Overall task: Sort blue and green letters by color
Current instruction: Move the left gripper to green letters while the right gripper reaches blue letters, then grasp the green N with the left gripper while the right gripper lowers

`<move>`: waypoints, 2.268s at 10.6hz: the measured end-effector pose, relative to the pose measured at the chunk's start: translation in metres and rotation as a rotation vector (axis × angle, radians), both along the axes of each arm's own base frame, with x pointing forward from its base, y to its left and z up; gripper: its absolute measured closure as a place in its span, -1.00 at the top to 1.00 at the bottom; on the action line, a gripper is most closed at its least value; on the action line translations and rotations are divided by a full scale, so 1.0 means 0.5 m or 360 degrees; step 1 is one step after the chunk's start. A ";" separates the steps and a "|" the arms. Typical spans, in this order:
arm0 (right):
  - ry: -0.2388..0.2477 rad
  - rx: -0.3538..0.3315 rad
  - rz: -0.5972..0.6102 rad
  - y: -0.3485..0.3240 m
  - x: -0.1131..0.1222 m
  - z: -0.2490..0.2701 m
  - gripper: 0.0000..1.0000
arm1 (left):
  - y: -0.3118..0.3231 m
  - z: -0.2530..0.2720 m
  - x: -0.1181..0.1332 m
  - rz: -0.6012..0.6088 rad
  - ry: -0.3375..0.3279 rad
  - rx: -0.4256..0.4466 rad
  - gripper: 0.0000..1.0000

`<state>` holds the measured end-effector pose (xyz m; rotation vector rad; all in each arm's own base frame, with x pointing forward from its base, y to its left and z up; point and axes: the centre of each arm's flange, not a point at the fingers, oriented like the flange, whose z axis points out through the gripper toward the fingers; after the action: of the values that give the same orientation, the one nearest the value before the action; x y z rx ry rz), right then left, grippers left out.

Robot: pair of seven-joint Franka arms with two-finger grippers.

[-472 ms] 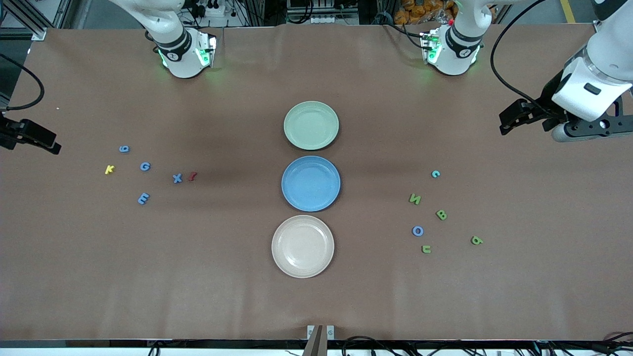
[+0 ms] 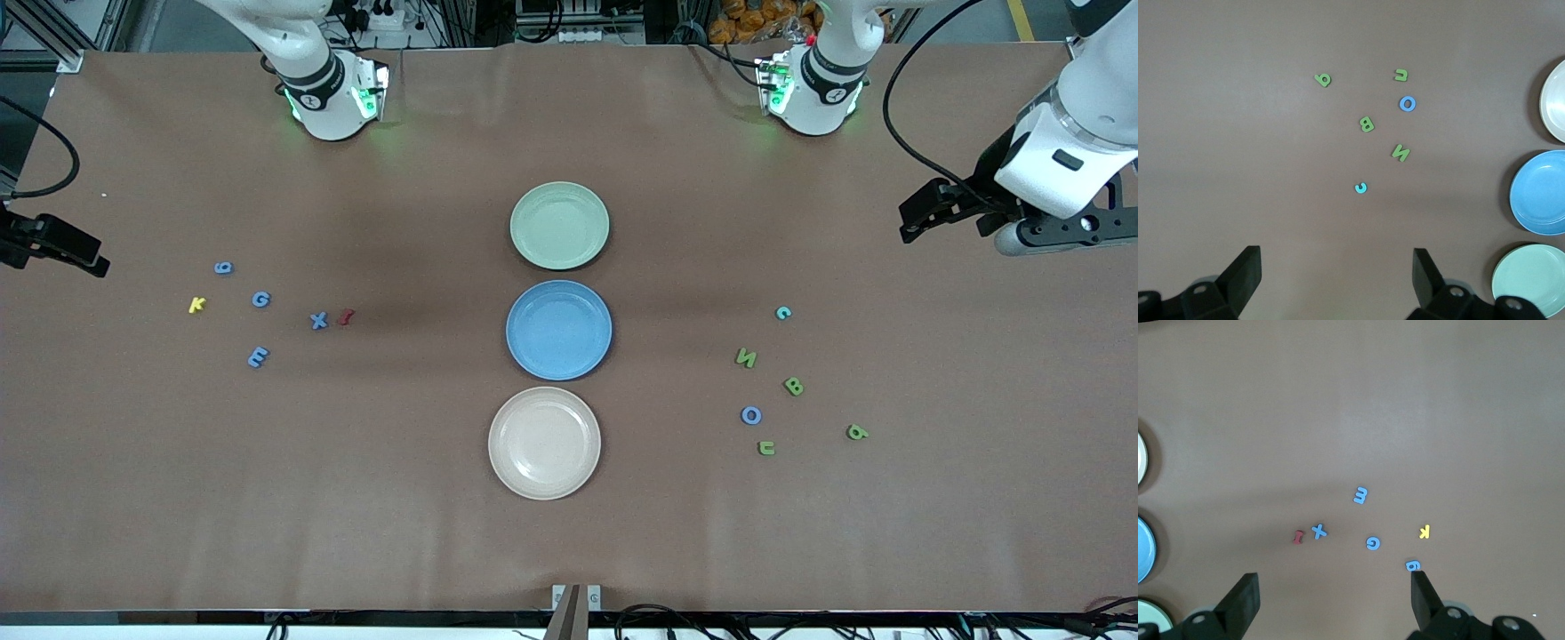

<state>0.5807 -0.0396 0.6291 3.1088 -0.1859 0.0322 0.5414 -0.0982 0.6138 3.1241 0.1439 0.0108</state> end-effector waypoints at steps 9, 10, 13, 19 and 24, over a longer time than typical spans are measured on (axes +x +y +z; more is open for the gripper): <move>0.0038 0.0005 -0.0055 -0.044 -0.004 -0.017 1.00 | -0.004 -0.177 0.032 0.0002 0.0031 -0.0003 1.00; 0.0054 0.0008 -0.0055 -0.045 0.000 -0.027 1.00 | -0.006 -0.229 0.033 0.0000 0.0038 -0.0004 1.00; 0.0129 0.0016 -0.0063 -0.061 0.003 -0.103 1.00 | -0.040 -0.389 0.041 -0.0049 0.0055 -0.0021 1.00; 0.0092 0.0016 -0.0161 -0.142 -0.039 -0.383 1.00 | -0.167 -0.605 0.068 -0.0228 0.0057 -0.0129 0.95; 0.0077 0.0028 -0.0200 -0.149 -0.160 -0.641 1.00 | -0.212 -0.778 0.051 -0.0582 -0.0054 -0.0098 0.81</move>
<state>0.5004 -0.1140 0.3087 3.1041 -0.3811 -0.0474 0.5667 -0.2044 0.2249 3.0349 -0.4178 0.0534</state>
